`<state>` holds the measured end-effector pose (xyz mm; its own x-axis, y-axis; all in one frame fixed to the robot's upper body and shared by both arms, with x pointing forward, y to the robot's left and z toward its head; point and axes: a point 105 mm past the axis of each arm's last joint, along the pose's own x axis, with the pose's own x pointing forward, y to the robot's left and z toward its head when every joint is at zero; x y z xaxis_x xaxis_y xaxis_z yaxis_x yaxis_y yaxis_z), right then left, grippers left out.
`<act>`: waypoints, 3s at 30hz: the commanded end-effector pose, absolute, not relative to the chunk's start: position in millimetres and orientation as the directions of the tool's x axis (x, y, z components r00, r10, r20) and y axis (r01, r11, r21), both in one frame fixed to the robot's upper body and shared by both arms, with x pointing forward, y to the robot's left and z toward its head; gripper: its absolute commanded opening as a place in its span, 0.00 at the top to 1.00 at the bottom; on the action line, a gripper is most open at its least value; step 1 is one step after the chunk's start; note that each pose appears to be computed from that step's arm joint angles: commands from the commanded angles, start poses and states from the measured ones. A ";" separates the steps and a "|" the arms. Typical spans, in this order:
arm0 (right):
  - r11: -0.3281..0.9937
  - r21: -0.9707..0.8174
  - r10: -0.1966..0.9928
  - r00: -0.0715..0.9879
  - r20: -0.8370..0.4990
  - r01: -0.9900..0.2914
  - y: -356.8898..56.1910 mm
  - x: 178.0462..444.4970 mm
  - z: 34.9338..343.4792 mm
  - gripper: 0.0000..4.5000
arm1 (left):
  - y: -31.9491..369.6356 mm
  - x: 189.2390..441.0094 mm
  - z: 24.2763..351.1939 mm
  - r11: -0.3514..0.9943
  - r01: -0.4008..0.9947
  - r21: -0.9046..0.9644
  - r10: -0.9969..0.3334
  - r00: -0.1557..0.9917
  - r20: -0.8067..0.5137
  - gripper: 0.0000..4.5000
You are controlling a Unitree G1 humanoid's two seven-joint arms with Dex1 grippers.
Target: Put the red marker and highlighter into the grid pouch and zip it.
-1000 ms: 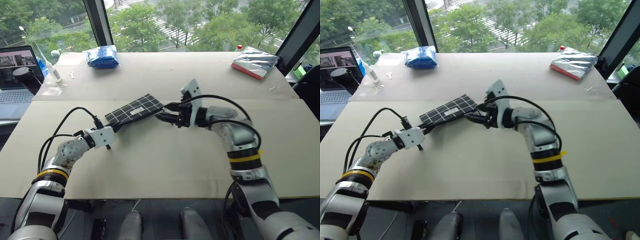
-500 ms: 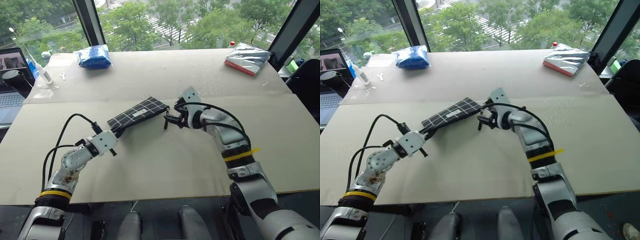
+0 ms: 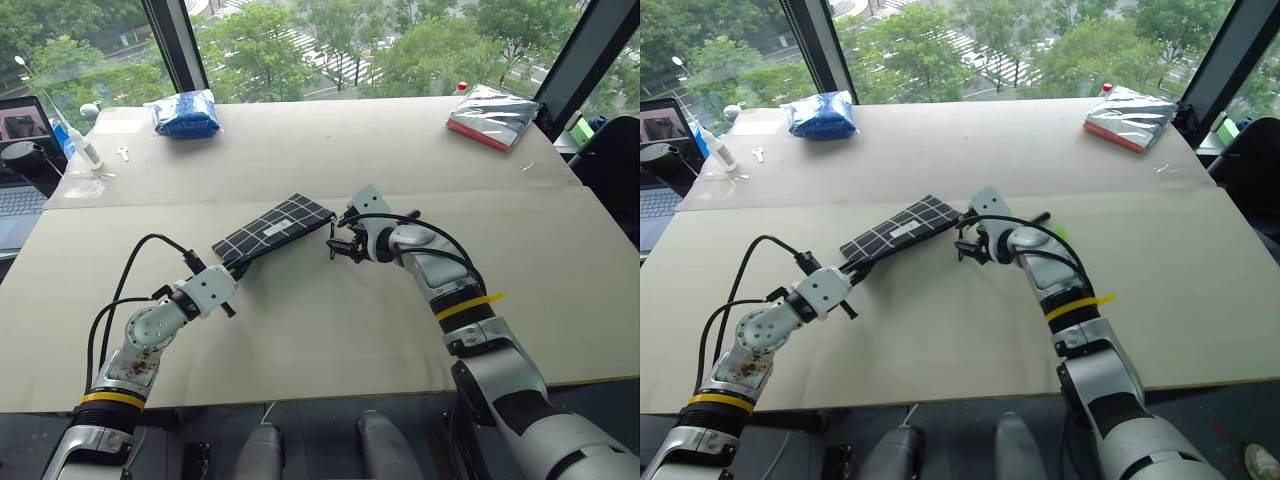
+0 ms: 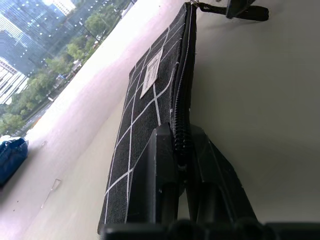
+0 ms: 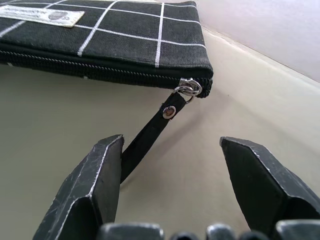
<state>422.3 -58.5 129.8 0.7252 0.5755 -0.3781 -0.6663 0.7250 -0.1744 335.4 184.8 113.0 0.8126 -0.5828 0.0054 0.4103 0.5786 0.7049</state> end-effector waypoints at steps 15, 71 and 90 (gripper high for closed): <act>0.639 -0.184 0.678 0.660 -0.323 -0.747 -29.2 420.0 143.5 0.99 | 179.7 333.9 116.5 0.589 0.380 0.713 -0.573 0.819 0.037 1.00; 0.909 -0.295 0.193 0.925 -0.326 -0.294 -219.8 382.7 138.8 0.36 | 157.8 332.3 134.3 0.674 0.449 0.587 -0.622 0.773 0.123 1.00; 0.947 -0.148 0.195 0.876 -0.441 -0.285 -230.5 371.5 97.5 0.59 | 161.2 325.4 143.7 0.723 0.504 0.473 -0.620 0.775 0.123 1.00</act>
